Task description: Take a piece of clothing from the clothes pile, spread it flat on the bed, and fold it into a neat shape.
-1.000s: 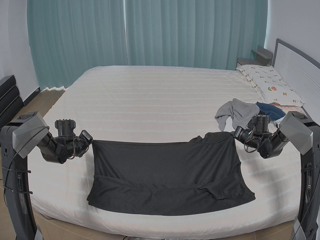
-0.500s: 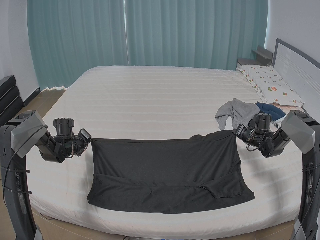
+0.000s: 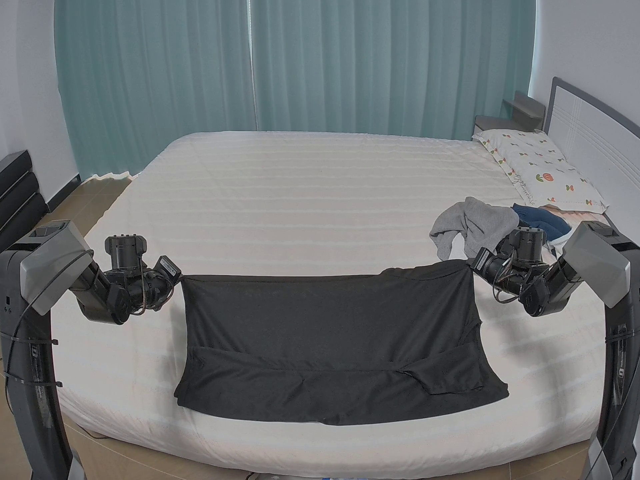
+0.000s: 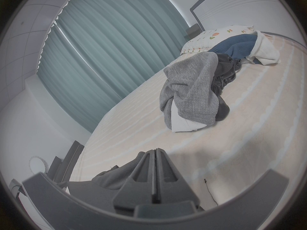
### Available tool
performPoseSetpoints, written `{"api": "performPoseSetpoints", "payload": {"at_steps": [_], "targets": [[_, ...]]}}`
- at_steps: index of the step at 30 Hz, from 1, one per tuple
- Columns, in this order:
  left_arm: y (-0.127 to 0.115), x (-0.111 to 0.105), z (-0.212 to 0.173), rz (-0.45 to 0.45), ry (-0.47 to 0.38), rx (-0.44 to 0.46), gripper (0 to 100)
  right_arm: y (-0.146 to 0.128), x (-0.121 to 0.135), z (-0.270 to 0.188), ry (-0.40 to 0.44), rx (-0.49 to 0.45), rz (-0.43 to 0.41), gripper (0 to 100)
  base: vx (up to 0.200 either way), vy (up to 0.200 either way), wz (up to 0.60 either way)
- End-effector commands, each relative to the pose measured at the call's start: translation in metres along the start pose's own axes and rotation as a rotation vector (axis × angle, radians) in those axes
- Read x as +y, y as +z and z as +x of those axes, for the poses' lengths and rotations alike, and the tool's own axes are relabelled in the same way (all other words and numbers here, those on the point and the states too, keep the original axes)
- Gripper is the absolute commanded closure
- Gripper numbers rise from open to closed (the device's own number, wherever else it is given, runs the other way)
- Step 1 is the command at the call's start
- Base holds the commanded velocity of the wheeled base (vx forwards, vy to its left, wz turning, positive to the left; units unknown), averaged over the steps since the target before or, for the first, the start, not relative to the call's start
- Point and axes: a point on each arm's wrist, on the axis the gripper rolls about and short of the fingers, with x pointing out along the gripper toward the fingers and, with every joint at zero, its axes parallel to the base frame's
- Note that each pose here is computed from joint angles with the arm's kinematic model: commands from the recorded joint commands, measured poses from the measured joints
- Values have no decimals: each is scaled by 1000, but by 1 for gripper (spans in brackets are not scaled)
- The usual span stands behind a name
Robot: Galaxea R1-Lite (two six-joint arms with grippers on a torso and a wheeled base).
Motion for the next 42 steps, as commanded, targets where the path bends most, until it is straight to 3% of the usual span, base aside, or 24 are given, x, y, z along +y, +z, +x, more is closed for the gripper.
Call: {"api": "performPoseSetpoints", "payload": {"at_steps": [1,14,32,42], "targets": [[1,-1,-1,0,-1,-4,100,-2,-2,-1,-4,4,0,100,0,0,0],[6,-6,-7,2,-12,-15,100,-1,-1,-2,18,-28,13,100,0,0,0],[0,-2,-12,15,2,8,100,-7,-3,-12,22,21,23,100,0,0,0],[-13,7,-29,198,45,58,100,-2,-5,-40,55,92,33,100,0,0,0]]}}
